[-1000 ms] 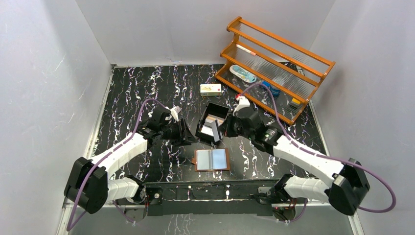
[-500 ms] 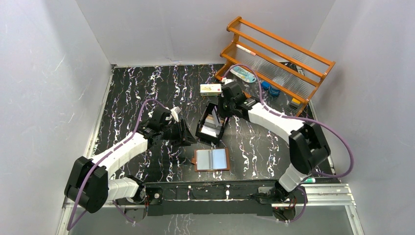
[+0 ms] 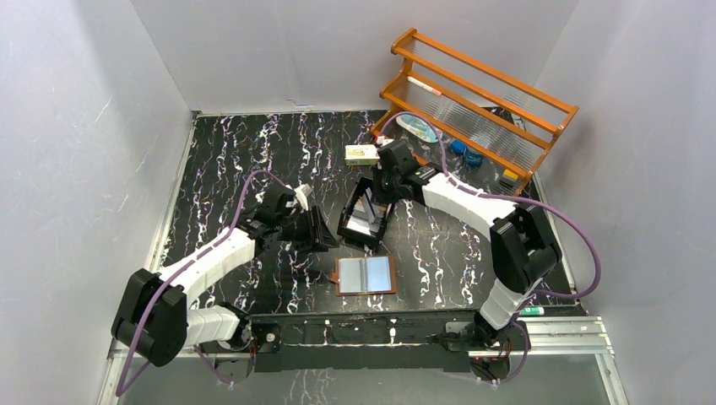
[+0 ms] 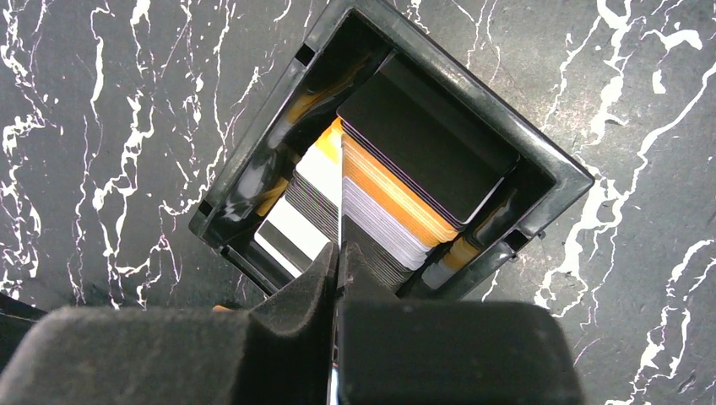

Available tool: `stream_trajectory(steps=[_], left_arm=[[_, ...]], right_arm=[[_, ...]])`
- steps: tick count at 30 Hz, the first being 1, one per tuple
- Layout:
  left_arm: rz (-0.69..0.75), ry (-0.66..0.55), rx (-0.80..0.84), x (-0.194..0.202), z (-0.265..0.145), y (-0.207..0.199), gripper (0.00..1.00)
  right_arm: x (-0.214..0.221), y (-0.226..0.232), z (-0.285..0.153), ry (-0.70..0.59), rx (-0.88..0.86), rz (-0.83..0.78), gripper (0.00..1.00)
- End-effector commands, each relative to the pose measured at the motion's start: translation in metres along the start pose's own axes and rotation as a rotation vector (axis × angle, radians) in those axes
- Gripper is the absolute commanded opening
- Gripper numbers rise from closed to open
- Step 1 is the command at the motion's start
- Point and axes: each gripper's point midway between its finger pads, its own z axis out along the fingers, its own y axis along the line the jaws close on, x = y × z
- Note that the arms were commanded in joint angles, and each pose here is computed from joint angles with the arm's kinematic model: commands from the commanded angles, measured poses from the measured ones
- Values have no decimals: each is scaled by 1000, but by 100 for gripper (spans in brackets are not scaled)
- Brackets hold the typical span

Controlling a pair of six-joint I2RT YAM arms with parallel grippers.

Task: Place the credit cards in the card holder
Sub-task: Place the credit card in the storage box, then insert the credit card into the card holder.

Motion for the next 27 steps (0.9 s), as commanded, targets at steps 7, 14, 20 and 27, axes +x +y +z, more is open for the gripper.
stream_trajectory(steps=[7,14,20,27], left_arm=[[14,17,-15,1,2,3,43],[8,34,-45,10,7,14,44],[4,64,-58,29,15,19,44],[6,84,-52,48,24,25,47]], right_arm=[[-44,-13,-40,-131,118,-21,5],[-17,-9,-65,-124,43,10,3],[26,14,-84,-140,-142,133,0],[82,45,-95,-137,-338,272,0]])
